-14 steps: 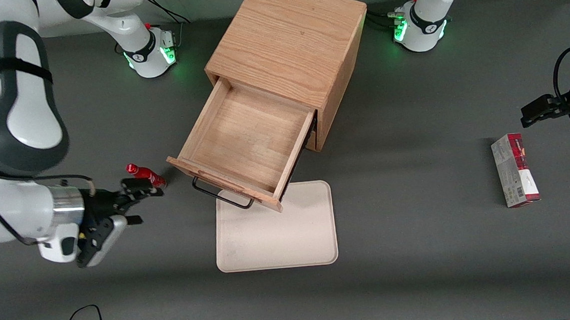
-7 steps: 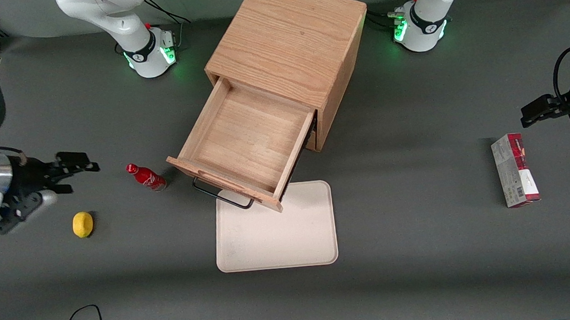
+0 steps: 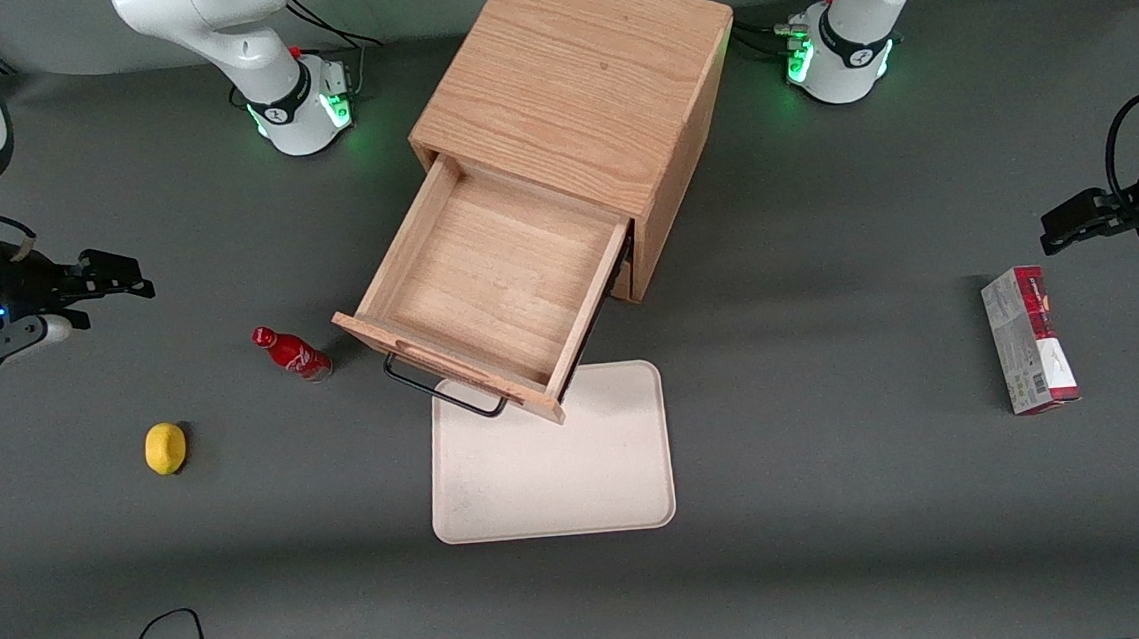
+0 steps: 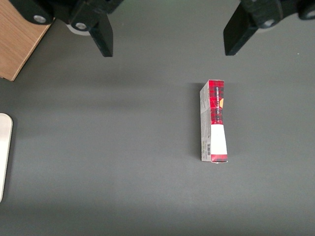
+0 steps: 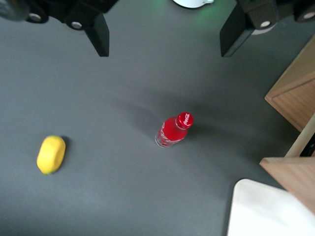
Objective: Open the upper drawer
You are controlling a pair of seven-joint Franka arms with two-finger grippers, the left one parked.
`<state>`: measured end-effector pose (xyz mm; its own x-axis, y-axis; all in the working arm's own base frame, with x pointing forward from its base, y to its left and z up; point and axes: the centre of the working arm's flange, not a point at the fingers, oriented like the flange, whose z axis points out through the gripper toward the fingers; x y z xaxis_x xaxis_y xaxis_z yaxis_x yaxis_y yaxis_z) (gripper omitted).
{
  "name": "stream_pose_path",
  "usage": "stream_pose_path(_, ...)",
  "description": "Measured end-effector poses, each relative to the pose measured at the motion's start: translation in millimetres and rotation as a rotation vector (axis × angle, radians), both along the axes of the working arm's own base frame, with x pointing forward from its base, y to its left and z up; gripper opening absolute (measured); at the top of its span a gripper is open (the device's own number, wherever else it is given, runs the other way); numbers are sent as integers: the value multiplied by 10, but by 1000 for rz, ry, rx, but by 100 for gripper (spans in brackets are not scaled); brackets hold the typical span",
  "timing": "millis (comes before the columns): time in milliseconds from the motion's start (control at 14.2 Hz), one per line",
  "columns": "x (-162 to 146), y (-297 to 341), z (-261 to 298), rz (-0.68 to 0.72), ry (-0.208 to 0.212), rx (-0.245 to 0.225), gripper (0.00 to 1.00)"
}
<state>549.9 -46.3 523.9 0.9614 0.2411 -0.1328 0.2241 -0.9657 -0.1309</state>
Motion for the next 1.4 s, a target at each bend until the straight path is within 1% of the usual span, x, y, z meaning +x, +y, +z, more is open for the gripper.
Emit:
stream_pose_path(140,-3,-12,-3,-55,14,-10,100)
stream_pose_path(211,8,2,3,-68,15,-13,100)
stream_pose_path(351,32,42,44,-79,8,-18,100)
stream_pose_path(492,54,127,152,-128,-2,-29,100)
stream_pose_path(562,60,236,198,-173,0,-41,100)
stream_pose_path(632,66,377,228,-220,1,-62,100)
stream_pose_path(702,62,487,251,-249,0,-81,100)
stream_pose_path(773,47,552,285,-261,-4,-89,100)
stream_pose_path(913,0,593,376,-250,-16,-88,100)
stream_pose_path(1124,-64,555,477,-168,-19,-77,100)
stream_pose_path(1405,-52,618,579,-131,-41,-72,100)
